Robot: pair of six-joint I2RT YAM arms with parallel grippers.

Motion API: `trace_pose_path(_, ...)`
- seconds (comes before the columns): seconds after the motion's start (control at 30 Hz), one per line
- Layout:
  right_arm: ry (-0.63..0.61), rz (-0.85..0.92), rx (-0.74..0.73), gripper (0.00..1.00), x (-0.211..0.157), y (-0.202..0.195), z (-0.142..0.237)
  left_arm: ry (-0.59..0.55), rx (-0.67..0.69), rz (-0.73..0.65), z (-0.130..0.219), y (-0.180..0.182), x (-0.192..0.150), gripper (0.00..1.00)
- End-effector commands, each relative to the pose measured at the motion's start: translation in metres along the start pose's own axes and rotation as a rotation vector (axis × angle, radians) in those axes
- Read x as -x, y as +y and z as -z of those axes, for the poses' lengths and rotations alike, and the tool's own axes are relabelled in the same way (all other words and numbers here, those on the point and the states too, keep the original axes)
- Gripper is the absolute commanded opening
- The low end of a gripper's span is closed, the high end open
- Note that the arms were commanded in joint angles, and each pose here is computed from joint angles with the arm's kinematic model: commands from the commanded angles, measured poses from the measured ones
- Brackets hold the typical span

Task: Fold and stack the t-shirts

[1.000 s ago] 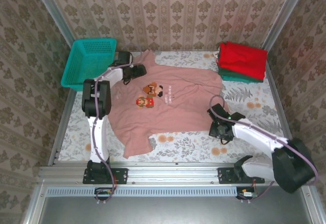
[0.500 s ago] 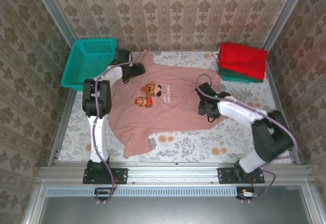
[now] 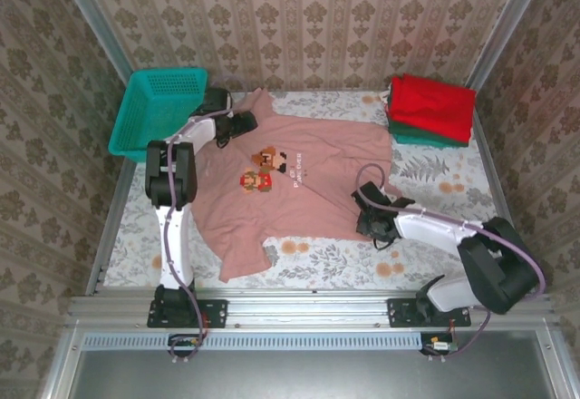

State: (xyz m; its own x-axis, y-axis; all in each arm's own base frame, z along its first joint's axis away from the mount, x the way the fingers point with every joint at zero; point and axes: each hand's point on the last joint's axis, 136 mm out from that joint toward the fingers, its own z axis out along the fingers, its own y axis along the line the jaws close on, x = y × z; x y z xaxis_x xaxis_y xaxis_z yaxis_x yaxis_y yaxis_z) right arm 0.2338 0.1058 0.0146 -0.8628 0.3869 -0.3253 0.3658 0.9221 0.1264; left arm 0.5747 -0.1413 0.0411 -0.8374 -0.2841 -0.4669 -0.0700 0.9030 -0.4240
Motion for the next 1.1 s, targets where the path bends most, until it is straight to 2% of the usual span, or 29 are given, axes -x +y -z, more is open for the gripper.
trace_pose_path(0.0, 0.112, -0.064, -0.100, 0.41, -0.044, -0.044, 0.009, 0.139, 0.106, 0.075, -0.025, 0.047, -0.043, 0.84)
trace_pose_path(0.2, -0.009, -0.011, -0.122, 0.53, -0.014, -0.059, 0.067, 0.122, 0.058, 0.043, -0.012, 0.029, -0.033, 0.89)
trace_pose_path(0.27, -0.047, -0.003, -0.126, 0.54, -0.002, -0.061, 0.081, 0.092, 0.044, 0.024, 0.001, 0.019, -0.024, 0.93)
trace_pose_path(0.3, -0.064, -0.002, -0.126, 0.54, 0.003, -0.061, 0.085, 0.074, 0.034, 0.017, 0.008, 0.014, -0.017, 0.99)
trace_pose_path(0.47, -0.094, 0.001, -0.093, 0.54, 0.021, -0.041, 0.071, 0.027, -0.021, -0.023, 0.042, -0.015, -0.002, 1.00)
trace_pose_path(0.6, -0.059, 0.042, -0.099, 0.53, 0.029, -0.023, 0.043, -0.011, -0.035, -0.097, 0.090, -0.035, -0.006, 1.00)
trace_pose_path(0.77, -0.098, 0.094, -0.092, 0.52, 0.077, 0.013, 0.032, -0.037, -0.022, -0.139, 0.156, -0.028, -0.053, 1.00)
trace_pose_path(0.83, -0.088, 0.113, -0.073, 0.51, 0.096, 0.031, 0.021, -0.035, -0.004, -0.144, 0.179, -0.019, -0.091, 1.00)
trace_pose_path(0.93, -0.067, 0.134, -0.074, 0.51, 0.120, 0.052, 0.003, -0.033, 0.027, -0.165, 0.199, -0.006, -0.152, 1.00)
trace_pose_path(1.07, -0.053, 0.137, -0.071, 0.51, 0.152, 0.072, -0.018, 0.042, 0.030, -0.176, 0.213, 0.001, -0.209, 1.00)
